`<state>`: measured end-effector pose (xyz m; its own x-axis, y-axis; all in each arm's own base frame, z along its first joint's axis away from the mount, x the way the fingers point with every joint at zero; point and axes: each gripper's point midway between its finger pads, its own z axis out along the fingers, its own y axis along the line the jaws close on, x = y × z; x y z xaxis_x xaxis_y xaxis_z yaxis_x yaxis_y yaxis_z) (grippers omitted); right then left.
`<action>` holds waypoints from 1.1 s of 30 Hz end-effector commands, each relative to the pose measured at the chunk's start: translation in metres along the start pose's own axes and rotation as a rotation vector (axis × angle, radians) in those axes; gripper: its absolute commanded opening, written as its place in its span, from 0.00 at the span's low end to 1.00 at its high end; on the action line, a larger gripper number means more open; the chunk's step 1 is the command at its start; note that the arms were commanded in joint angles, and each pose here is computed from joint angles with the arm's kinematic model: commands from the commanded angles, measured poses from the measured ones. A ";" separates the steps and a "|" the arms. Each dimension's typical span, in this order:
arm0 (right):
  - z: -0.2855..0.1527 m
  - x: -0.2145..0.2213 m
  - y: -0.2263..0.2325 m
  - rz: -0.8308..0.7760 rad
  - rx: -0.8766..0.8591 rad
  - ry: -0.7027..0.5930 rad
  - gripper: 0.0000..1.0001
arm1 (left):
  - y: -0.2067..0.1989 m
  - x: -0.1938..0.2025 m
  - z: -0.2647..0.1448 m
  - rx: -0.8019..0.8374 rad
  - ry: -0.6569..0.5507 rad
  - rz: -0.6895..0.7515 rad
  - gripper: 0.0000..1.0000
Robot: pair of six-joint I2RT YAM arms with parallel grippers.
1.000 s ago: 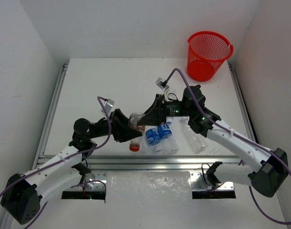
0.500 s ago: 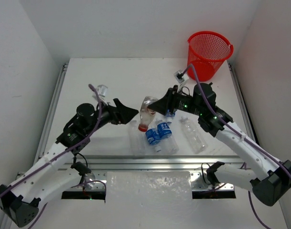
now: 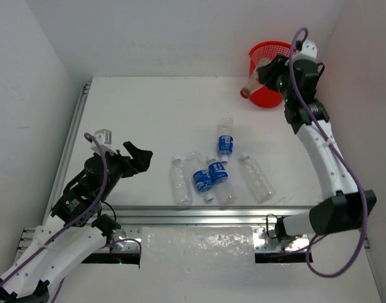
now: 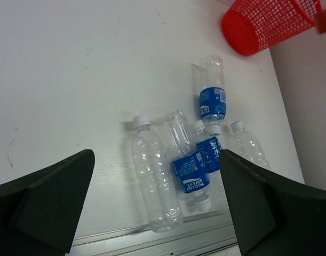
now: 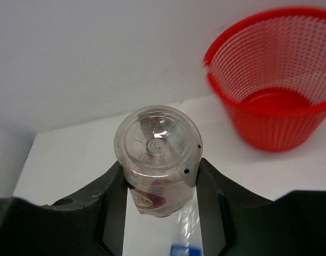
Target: Put the plastic bottles in the bin
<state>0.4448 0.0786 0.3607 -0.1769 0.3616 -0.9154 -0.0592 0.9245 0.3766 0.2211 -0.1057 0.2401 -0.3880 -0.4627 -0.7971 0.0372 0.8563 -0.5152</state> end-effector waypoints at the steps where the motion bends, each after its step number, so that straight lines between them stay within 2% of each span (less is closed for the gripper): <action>1: 0.023 -0.078 -0.032 -0.033 0.142 -0.216 0.00 | 0.000 -0.004 -0.004 0.028 -0.038 0.011 1.00; 2: 0.029 -0.091 -0.045 -0.032 0.176 -0.245 0.00 | 0.000 -0.004 -0.004 0.025 -0.033 0.013 1.00; 3: 0.047 -0.087 -0.055 -0.044 0.202 -0.232 0.00 | 0.000 -0.002 -0.003 0.026 -0.025 0.014 1.00; 4: 0.049 -0.113 -0.055 -0.079 0.212 -0.286 0.00 | 0.001 0.003 -0.001 0.021 -0.006 0.019 1.00; 8: 0.096 -0.141 -0.065 -0.238 0.253 -0.367 0.00 | 0.006 0.009 0.004 -0.013 0.015 0.011 1.00; 9: 0.097 -0.166 -0.058 -0.305 0.251 -0.417 0.00 | 0.006 0.009 0.004 -0.014 0.014 0.011 1.00; 10: 0.128 -0.144 -0.072 -0.338 0.274 -0.361 0.00 | 0.007 0.007 0.003 -0.019 0.005 0.010 1.00; 12: 0.142 -0.155 -0.076 -0.408 0.302 -0.385 0.00 | 0.007 0.006 0.004 -0.021 0.000 0.012 1.00; 14: 0.166 -0.130 -0.092 -0.431 0.322 -0.343 0.16 | 0.005 0.006 0.006 -0.019 0.005 0.014 1.00; 15: 0.170 -0.121 -0.098 -0.428 0.334 -0.327 0.33 | 0.006 0.007 0.009 -0.029 0.016 0.018 1.00; 16: 0.172 -0.117 -0.101 -0.420 0.338 -0.321 0.81 | 0.006 0.009 0.011 -0.036 0.024 0.011 1.00; 17: 0.173 -0.114 -0.102 -0.416 0.339 -0.315 0.94 | 0.005 0.011 0.013 -0.036 0.033 0.006 1.00; 18: 0.173 -0.119 -0.098 -0.409 0.327 -0.323 0.99 | 0.005 0.016 0.018 -0.044 0.052 -0.008 1.00; 21: 0.164 -0.132 -0.085 -0.369 0.293 -0.319 0.99 | 0.004 0.032 0.033 -0.065 0.101 -0.070 1.00; 22: 0.149 -0.142 -0.076 -0.358 0.280 -0.314 0.99 | 0.002 0.038 0.036 -0.063 0.127 -0.085 1.00; 24: 0.132 -0.131 -0.067 -0.322 0.261 -0.252 0.99 | -0.005 0.056 0.046 -0.059 0.183 -0.128 1.00; 25: 0.109 -0.132 -0.057 -0.277 0.242 -0.236 0.99 | -0.007 0.066 0.052 -0.063 0.209 -0.139 1.00; 27: 0.085 -0.104 -0.039 -0.239 0.189 -0.127 0.99 | -0.024 0.083 0.055 -0.019 0.248 -0.192 1.00; 28: 0.058 -0.091 -0.030 -0.237 0.167 -0.090 0.99 | -0.026 0.093 0.059 -0.024 0.270 -0.194 1.00; 29: 0.044 -0.070 -0.011 -0.246 0.124 -0.041 0.99 | -0.029 0.093 0.062 -0.042 0.255 -0.210 1.00; 33: -0.022 -0.005 0.022 -0.249 0.027 0.067 0.99 | -0.047 0.118 0.061 -0.077 0.307 -0.156 1.00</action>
<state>0.4714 0.0566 0.3877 -0.1748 0.0886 -0.9806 0.0288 0.9960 0.0849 0.2201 -0.1915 0.1243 -0.6959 -0.4294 -0.5756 -0.1003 0.8518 -0.5142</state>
